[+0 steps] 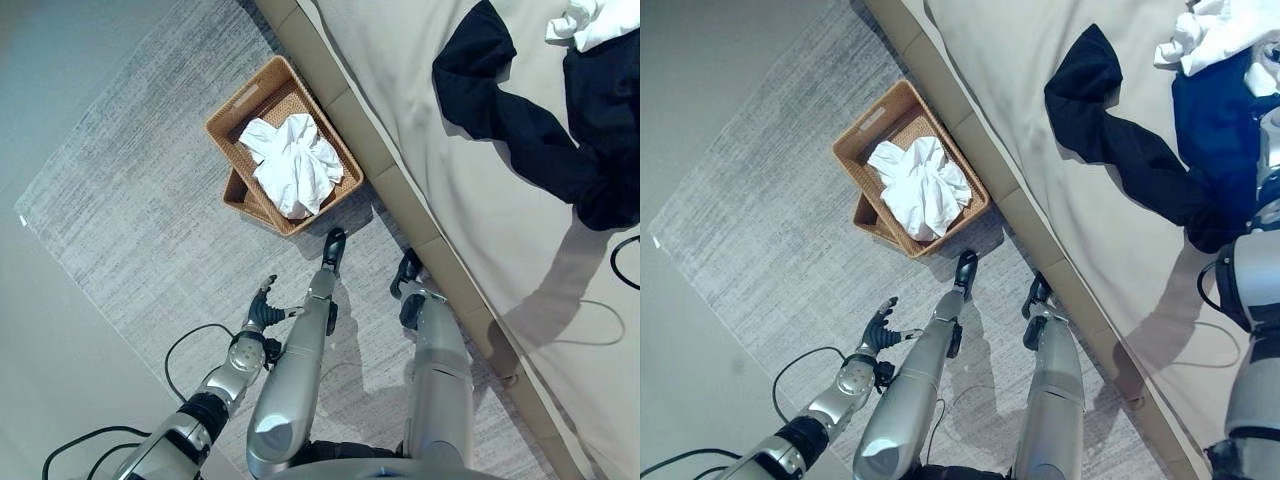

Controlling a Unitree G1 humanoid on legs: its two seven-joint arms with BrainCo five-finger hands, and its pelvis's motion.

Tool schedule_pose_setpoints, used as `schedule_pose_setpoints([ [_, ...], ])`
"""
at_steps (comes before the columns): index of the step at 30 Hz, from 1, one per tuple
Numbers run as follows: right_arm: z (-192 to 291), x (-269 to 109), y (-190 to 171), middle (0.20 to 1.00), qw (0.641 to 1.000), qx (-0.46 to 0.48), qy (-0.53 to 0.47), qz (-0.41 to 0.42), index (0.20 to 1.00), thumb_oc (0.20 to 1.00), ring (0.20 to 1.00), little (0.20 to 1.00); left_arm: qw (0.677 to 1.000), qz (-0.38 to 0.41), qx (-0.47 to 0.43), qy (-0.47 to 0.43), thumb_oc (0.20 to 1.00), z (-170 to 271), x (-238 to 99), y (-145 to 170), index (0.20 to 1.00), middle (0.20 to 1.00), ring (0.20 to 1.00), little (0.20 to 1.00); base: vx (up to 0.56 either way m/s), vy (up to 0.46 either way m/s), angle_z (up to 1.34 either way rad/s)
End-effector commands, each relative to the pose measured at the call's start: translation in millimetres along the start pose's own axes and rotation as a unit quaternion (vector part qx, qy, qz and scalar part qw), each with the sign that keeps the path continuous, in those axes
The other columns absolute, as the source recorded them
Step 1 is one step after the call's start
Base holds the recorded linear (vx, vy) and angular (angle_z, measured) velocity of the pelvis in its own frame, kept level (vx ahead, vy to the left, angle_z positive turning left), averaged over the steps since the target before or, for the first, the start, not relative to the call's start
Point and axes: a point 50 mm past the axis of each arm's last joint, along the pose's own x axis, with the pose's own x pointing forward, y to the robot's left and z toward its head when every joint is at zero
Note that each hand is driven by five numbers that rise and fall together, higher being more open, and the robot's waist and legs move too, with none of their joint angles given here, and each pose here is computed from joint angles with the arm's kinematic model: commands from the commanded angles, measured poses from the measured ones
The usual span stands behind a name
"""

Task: Pick up clothes into the bucket

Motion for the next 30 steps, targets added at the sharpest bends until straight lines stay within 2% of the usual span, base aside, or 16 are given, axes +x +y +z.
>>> schedule_pose_setpoints([
  [1, 10, 12, -43, 0.2, 0.997, -0.036, -0.031, -0.054, 0.2, 0.2, 0.2, 0.2, 1.0, -0.004, -0.017, 0.026, 1.0, -20, -18, -11, 1.0, 1.0, 1.0, 1.0, 0.01, -0.006, -0.04],
  [10, 12, 11, -37, 0.2, 0.997, -0.043, -0.038, -0.045, 0.2, 0.2, 0.2, 0.2, 0.997, 0.04, -0.027, 0.055, 1.0, -35, -24, 5, 1.0, 1.0, 1.0, 1.0, 0.01, 0.007, -0.08],
  [18, 32, 10, -38, 0.2, 0.994, -0.009, -0.08, -0.077, 0.2, 0.2, 0.2, 0.2, 0.996, 0.062, -0.025, 0.066, 1.0, -43, -28, 14, 1.0, 1.0, 1.0, 1.0, -0.01, 0.01, -0.04],
  [23, 66, 4, -42, 0.2, 0.98, 0.046, -0.151, -0.12, 0.2, 0.2, 0.2, 0.2, 0.995, 0.073, -0.003, 0.063, 1.0, -45, -27, 21, 1.0, 1.0, 1.0, 1.0, -0.03, 0.007, -0.03],
  [30, 128, -16, -41, 0.2, 0.946, 0.123, -0.271, -0.131, 0.2, 0.2, 0.2, 0.2, 0.992, 0.101, 0.021, 0.079, 1.0, -55, -27, 39, 1.0, 1.0, 1.0, 1.0, -0.04, 0.035, -0.1],
])
